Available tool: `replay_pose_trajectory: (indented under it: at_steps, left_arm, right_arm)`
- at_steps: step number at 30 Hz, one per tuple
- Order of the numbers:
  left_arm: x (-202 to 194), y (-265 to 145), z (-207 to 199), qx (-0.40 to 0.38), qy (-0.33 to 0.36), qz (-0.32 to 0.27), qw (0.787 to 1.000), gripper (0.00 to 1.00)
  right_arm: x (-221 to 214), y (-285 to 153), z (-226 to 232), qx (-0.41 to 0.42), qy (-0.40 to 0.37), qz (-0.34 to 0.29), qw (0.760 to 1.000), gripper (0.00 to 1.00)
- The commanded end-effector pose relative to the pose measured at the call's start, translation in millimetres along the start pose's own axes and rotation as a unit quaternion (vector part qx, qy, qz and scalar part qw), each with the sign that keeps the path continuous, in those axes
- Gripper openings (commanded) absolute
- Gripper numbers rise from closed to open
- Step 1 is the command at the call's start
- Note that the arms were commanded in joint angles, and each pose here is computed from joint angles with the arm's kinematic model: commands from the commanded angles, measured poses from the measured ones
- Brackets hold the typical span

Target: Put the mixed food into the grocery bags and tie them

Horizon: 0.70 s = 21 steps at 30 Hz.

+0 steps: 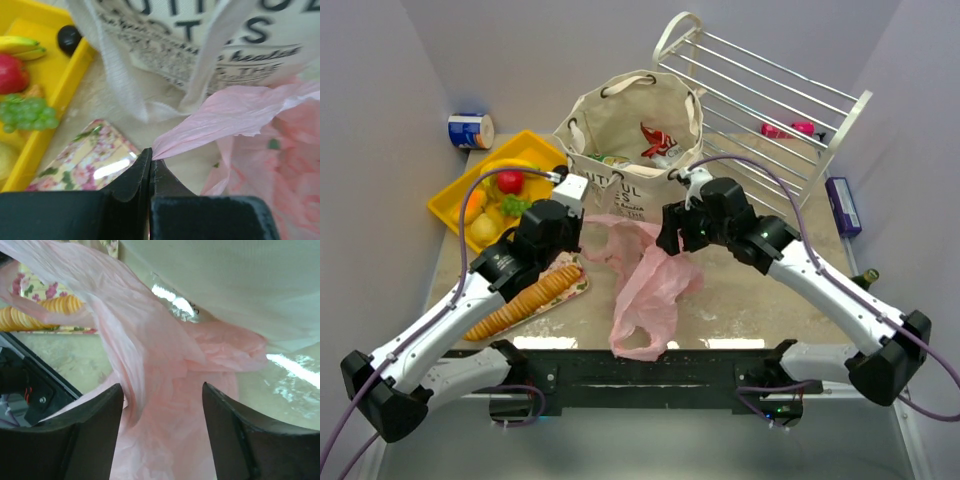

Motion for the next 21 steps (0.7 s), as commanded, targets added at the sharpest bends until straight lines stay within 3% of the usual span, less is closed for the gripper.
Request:
replay_pose_trajectory:
  at_steps: [1,3,8,10,19,21]
  left_arm:
    - [28,-25,-37,-0.145,-0.078,-0.014,0.986,0.0]
    - [32,-28,-45,-0.169,-0.096,-0.006,0.981,0.0]
    - [29,-17,-54,-0.171,-0.116,0.027,0.978,0.0]
    - [27,-13,-55,-0.168,-0.123,0.029,0.978,0.0]
    - [23,3,-58,-0.158,-0.147,0.018,0.976,0.0]
    - [23,4,-58,-0.159,-0.151,0.018,0.976,0.0]
  right_arm:
    - [43,-79,8,-0.05,-0.017,-0.122,0.991,0.73]
    - [39,-89,14,-0.026,-0.011,-0.129,0.991,0.75]
    - [24,-104,62,0.138,0.017,-0.148,0.979,0.74]
    - [7,-97,82,0.184,0.012,-0.125,0.975,0.74]
    - [-67,-83,180,0.284,0.018,-0.033,0.958,0.74]
    - [-82,-66,196,0.267,0.026,-0.016,0.963,0.74]
Point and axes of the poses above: each gripper's point midway between its finger pads, its own y axis out along the fingers, its own z axis along the line the jaws close on, x = y × z, the point moved 6 cm from there along -y, back along the fingers, and after that the axes turned 9 degrees about -y, right-handed, at the moved point
